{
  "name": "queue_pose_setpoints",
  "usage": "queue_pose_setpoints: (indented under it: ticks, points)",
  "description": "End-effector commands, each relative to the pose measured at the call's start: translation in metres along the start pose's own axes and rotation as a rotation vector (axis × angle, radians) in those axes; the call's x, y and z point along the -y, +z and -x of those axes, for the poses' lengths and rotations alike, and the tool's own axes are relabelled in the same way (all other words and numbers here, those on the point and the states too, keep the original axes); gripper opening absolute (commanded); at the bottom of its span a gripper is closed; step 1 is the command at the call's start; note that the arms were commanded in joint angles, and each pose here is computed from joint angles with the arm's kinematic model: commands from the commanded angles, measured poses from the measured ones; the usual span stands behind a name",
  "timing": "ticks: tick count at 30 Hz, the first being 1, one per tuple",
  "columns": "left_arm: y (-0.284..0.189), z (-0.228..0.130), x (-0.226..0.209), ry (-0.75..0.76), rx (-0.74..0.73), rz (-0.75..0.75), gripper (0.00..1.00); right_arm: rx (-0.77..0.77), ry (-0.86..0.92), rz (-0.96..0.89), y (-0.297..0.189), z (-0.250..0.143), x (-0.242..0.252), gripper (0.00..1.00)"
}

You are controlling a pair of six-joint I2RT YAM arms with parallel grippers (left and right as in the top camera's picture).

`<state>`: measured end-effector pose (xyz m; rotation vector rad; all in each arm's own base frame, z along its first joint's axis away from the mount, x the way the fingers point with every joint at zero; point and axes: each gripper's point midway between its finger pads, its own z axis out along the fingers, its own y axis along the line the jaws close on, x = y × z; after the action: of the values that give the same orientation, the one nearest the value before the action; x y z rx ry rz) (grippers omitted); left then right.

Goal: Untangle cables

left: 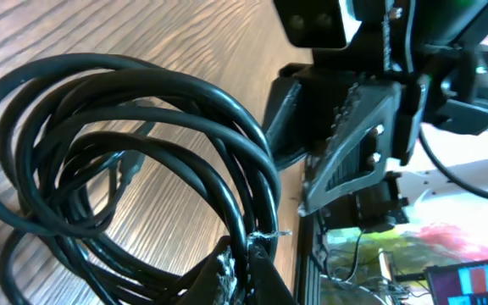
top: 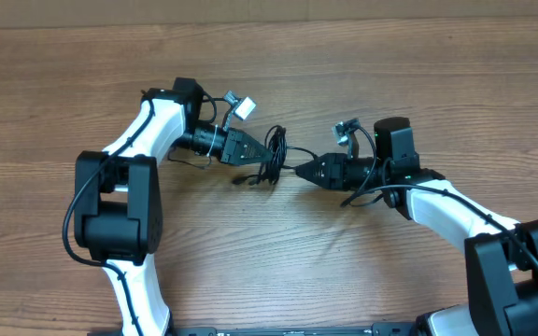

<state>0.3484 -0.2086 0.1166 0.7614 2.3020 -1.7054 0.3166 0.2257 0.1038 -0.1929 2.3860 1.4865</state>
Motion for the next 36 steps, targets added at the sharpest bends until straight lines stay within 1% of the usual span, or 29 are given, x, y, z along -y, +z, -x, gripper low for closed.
queue_pose_setpoints:
  ticks: [1, 15, 21, 36]
  points:
    - [-0.002, 0.01, 0.014, 0.068, 0.062, -0.082, 0.04, 0.024, -0.035, -0.023, 0.004, 0.005, 0.002, 0.37]
    - [-0.003, 0.013, 0.021, 0.06, 0.085, -0.12, 0.04, 0.078, -0.194, 0.053, 0.014, 0.019, -0.028, 0.36]
    - [-0.004, 0.015, 0.024, 0.053, 0.097, -0.139, 0.04, 0.093, -0.217, 0.062, 0.014, 0.023, -0.031, 0.29]
    - [-0.006, 0.018, 0.037, 0.021, 0.132, -0.201, 0.04, 0.108, -0.241, 0.073, 0.013, 0.027, -0.035, 0.29]
